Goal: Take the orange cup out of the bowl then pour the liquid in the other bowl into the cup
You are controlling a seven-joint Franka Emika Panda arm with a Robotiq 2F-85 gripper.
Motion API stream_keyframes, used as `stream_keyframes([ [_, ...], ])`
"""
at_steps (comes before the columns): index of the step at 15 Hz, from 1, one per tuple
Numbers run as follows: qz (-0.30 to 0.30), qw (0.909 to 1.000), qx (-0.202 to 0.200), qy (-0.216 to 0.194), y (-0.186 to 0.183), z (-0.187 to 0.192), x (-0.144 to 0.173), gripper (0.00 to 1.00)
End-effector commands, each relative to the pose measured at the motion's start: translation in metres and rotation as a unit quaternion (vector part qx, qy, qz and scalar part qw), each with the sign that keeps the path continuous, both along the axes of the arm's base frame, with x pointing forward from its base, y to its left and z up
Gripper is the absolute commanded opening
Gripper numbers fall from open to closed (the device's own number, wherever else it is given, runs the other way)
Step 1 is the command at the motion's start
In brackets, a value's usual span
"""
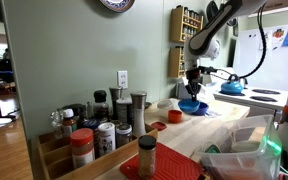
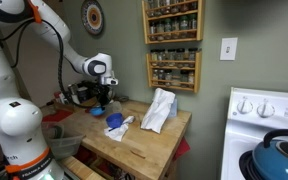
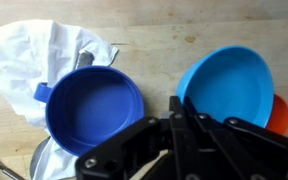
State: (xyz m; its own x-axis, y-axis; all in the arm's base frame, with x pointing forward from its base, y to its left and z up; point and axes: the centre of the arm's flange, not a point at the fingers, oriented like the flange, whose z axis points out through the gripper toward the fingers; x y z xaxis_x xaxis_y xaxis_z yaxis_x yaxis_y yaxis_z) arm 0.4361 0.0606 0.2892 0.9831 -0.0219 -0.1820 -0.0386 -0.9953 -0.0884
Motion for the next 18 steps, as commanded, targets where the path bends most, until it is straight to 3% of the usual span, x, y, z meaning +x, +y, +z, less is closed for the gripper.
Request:
stream_keyframes([
  [1,-0.011,0.9997,-0.018,0.006,0.007,0.003,0.003,0.01],
  [18,-0.015,0.9980,-0.062,-0.002,0.024,0.012,0.005,0.01],
])
